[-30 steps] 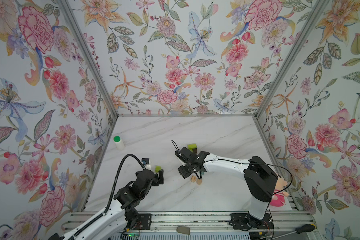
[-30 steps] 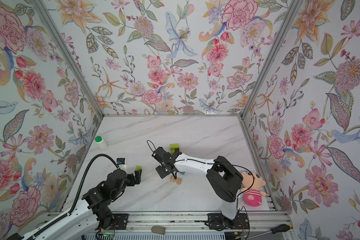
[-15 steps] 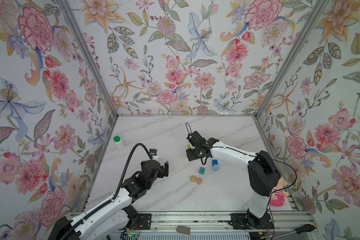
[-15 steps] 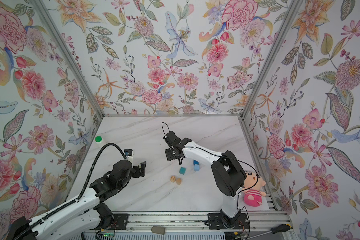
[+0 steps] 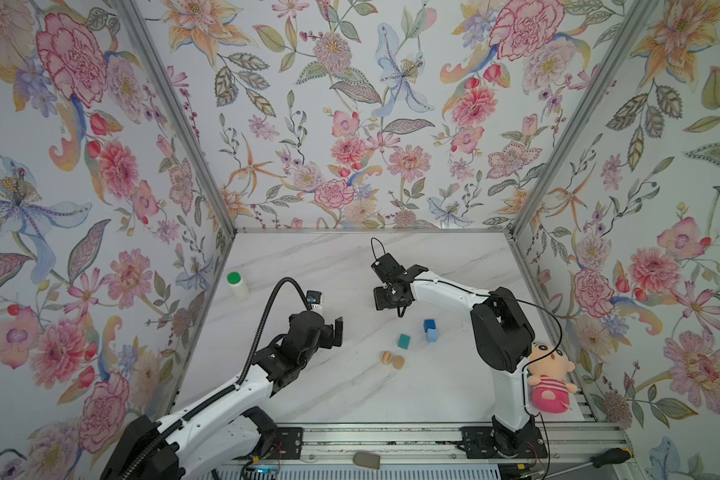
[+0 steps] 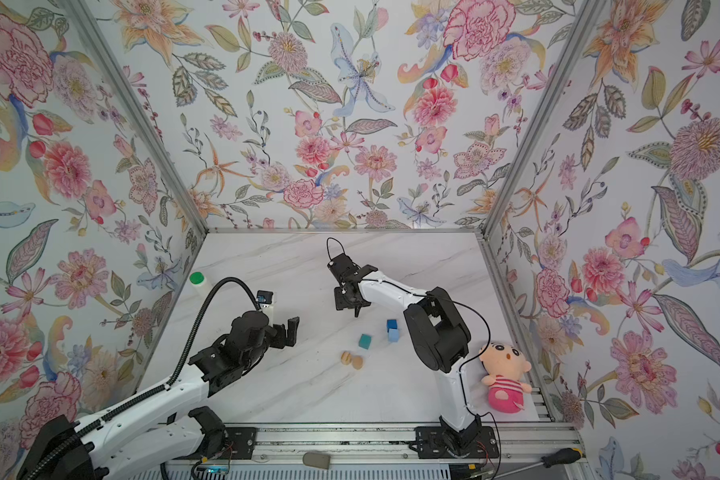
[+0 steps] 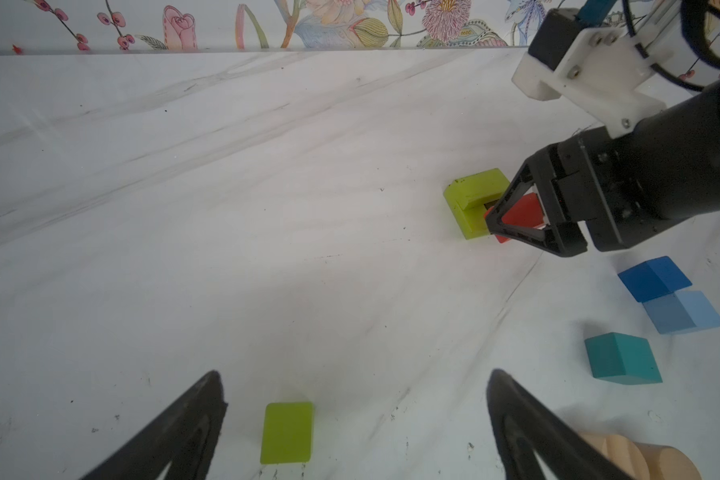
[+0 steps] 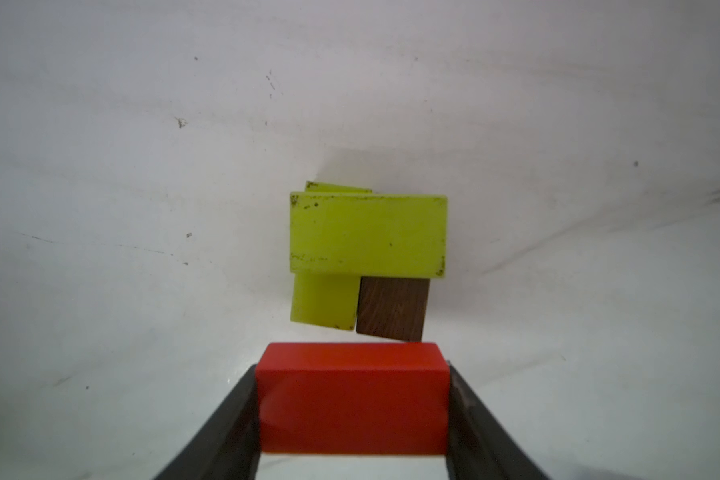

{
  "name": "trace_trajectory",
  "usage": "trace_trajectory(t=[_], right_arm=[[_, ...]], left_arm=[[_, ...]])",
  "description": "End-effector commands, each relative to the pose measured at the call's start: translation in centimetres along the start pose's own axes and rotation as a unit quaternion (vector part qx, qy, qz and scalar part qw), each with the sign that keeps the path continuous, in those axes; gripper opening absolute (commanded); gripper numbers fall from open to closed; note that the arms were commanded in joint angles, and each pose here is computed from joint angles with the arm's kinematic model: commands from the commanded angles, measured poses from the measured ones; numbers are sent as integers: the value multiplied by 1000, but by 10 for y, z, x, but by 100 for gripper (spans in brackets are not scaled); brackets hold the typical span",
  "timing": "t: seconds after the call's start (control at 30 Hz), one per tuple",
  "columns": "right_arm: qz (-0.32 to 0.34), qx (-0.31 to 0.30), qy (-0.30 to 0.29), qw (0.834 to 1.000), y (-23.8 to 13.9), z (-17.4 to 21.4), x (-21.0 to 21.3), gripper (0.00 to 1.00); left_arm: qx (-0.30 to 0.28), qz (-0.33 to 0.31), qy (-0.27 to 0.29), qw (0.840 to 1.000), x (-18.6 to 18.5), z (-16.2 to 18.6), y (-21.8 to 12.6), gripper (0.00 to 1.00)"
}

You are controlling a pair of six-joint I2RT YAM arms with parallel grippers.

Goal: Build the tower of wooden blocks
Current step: 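Lift the red bar and carry it over the lime-green stack, then lower the red bar onto the lime-green stack and open the right gripper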

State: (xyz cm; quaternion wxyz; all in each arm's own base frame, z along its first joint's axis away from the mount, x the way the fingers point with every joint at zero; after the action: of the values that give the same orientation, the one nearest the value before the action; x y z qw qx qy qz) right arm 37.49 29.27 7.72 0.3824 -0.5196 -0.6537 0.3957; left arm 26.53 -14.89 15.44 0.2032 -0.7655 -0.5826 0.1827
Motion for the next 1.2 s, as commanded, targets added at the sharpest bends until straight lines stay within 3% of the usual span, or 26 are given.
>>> trace_trajectory(t=[0.0,1.17], right_arm=[[11,3,14,1000,2,-6,-3,53],[31,24,29,999,27,-14,-9,56]], left_arm=[[-12,8,2,1000,-1,-12,1,99],[-6,0,0,1000,13,-10,5,99]])
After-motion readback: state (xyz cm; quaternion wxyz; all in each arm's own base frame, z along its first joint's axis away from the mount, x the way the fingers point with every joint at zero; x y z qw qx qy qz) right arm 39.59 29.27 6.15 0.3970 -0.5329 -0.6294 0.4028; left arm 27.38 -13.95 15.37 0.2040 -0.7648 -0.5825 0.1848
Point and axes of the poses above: each gripper's point midway between its finger pads, its own y axis out along the fingers, its own x axis along the line the jaws close on, z = x × y, the point moved 2 cm from there along -y, back along the fingers, and after that the axes turned 4 degrees about y, right-handed, at the moved point
